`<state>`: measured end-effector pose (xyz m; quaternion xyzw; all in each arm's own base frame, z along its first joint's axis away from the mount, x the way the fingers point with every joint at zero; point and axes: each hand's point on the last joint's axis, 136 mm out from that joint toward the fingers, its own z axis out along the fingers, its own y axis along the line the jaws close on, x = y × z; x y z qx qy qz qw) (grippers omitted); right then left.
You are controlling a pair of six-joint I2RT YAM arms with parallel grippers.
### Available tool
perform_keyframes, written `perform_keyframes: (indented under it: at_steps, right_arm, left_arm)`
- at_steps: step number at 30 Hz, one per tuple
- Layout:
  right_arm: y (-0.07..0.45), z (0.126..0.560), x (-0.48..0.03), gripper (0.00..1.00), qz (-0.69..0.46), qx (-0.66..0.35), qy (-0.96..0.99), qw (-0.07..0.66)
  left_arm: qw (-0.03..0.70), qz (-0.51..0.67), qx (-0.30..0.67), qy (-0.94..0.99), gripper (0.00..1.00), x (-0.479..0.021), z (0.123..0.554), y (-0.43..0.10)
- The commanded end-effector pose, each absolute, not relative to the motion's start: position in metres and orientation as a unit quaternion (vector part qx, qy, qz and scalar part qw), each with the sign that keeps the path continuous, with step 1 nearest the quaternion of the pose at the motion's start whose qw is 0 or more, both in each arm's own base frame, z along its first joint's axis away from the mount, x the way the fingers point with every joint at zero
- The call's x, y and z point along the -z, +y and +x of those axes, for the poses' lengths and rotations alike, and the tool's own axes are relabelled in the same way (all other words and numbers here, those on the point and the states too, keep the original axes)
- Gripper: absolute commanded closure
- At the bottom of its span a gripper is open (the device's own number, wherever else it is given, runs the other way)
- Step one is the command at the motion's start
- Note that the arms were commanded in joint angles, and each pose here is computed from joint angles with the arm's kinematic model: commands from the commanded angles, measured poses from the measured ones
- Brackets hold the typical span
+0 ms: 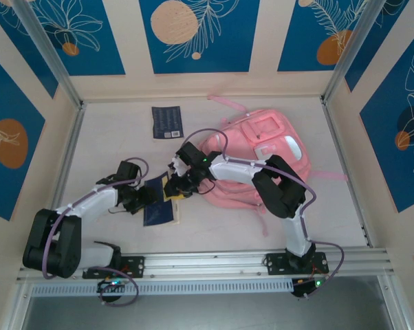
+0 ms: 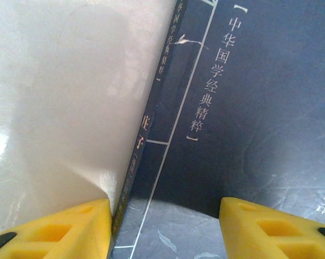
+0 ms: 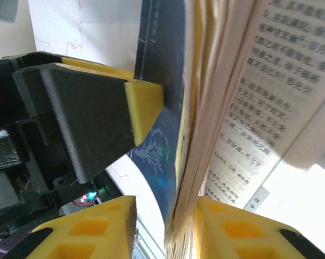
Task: Pack the student bag
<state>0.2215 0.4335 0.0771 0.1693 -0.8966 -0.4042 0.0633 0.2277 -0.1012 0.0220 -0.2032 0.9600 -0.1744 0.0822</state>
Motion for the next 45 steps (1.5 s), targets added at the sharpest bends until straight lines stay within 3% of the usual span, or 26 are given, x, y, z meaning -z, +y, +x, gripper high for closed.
perform_keyframes:
  at_steps: [1,8,13,17,23,31,42,45]
  right_arm:
    - [0.446,0.209,-0.079,0.68,0.194,0.414,-0.885,0.085]
    - [0.438,0.214,-0.063,0.72,0.183,0.383,-0.902,0.080]
    - [0.435,0.216,-0.062,0.89,0.173,0.380,-0.905,0.078]
    - [0.428,0.224,-0.082,0.99,0.165,0.409,-0.896,0.062]
    - [0.422,0.222,-0.126,1.00,0.181,0.481,-0.855,0.064]
    - [0.407,0.217,-0.181,1.00,0.201,0.544,-0.813,0.056]
    - [0.375,0.206,-0.249,0.97,0.219,0.605,-0.765,0.027]
    - [0.367,0.205,-0.258,0.94,0.214,0.612,-0.761,0.015]
  left_arm:
    - [0.076,-0.171,0.233,0.954,0.46,-0.027,0.228,-0.130]
    - [0.092,-0.174,0.228,0.954,0.46,-0.039,0.226,-0.125]
    - [0.097,-0.175,0.229,0.952,0.45,-0.049,0.225,-0.124]
    - [0.113,-0.176,0.221,0.953,0.35,-0.068,0.224,-0.118]
    - [0.135,-0.177,0.237,0.946,0.22,-0.101,0.217,-0.116]
    - [0.147,-0.164,0.274,0.936,0.17,-0.138,0.200,-0.117]
    - [0.197,-0.079,0.486,0.848,0.22,-0.223,0.213,-0.171]
    - [0.201,-0.058,0.528,0.823,0.29,-0.244,0.213,-0.181]
